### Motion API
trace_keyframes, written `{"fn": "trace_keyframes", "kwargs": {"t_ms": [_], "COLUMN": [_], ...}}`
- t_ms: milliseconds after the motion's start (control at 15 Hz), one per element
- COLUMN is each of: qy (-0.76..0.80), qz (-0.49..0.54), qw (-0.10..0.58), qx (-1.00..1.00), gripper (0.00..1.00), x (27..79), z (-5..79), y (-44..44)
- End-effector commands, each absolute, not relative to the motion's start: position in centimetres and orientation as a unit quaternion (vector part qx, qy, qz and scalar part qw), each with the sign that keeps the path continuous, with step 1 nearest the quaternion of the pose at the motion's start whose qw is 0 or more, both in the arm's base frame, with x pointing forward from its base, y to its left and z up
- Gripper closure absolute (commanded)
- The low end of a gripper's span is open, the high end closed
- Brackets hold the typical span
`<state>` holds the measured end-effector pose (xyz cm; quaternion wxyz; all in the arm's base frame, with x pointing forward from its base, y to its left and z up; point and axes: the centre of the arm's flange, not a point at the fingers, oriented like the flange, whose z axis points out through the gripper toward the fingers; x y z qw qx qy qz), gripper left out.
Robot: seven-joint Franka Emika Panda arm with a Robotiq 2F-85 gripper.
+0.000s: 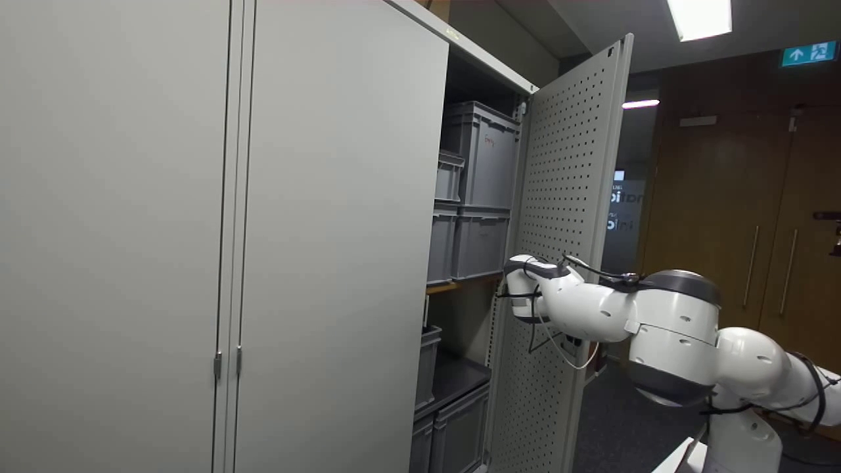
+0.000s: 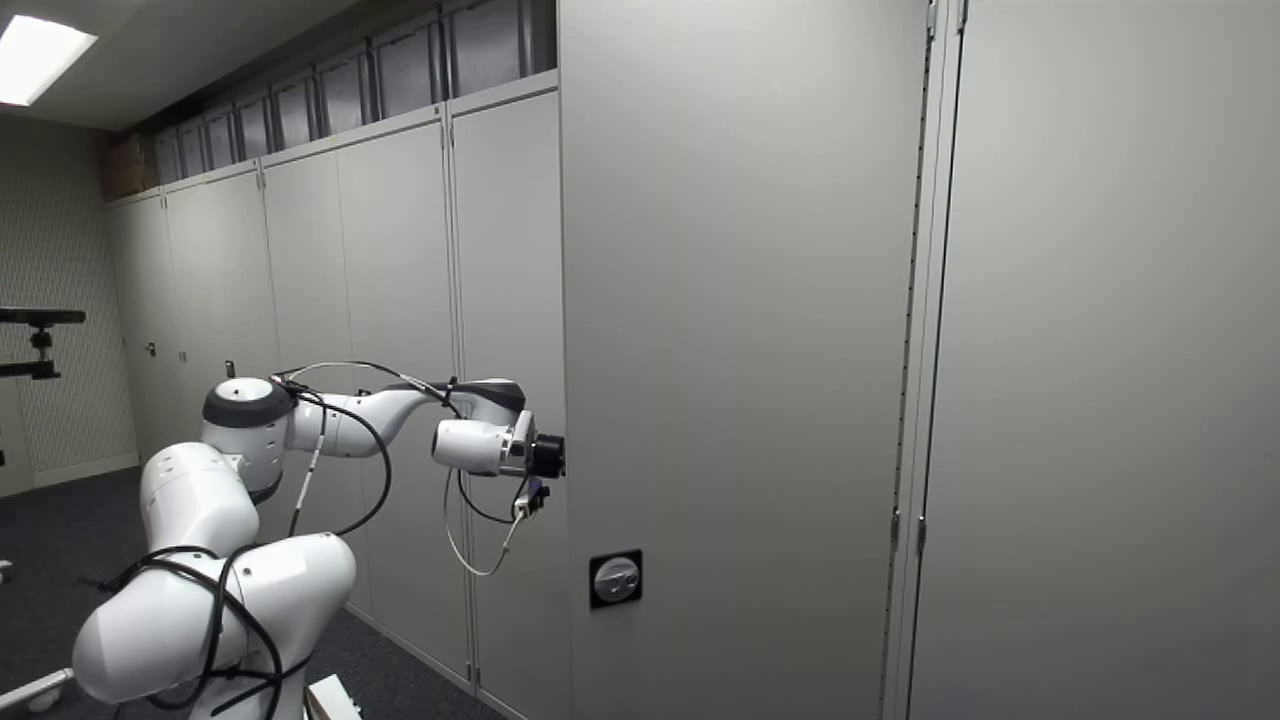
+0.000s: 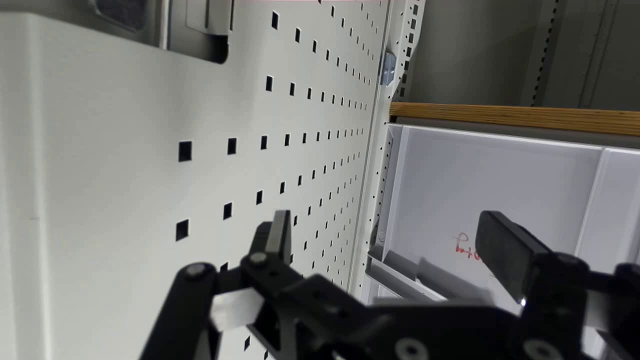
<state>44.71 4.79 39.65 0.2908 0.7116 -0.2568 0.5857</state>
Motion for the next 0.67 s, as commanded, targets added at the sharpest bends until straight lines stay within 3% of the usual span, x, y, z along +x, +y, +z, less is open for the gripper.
{"fn": "trace_keyframes", "kwargs": {"t_ms": [0,67,600], "qy": [-0.276,-0.26,-0.276], "qz": [0.59,0.588,0.574], "qw": [0.298,0.29,0.316], "qx": [0.698,0.709,0.703], "gripper": [0.0,0.0,0.0], "x": [46.1,44.7,44.4], "z": [43.0,39.7,38.6], "y": [11.3,4.7,4.3]}}
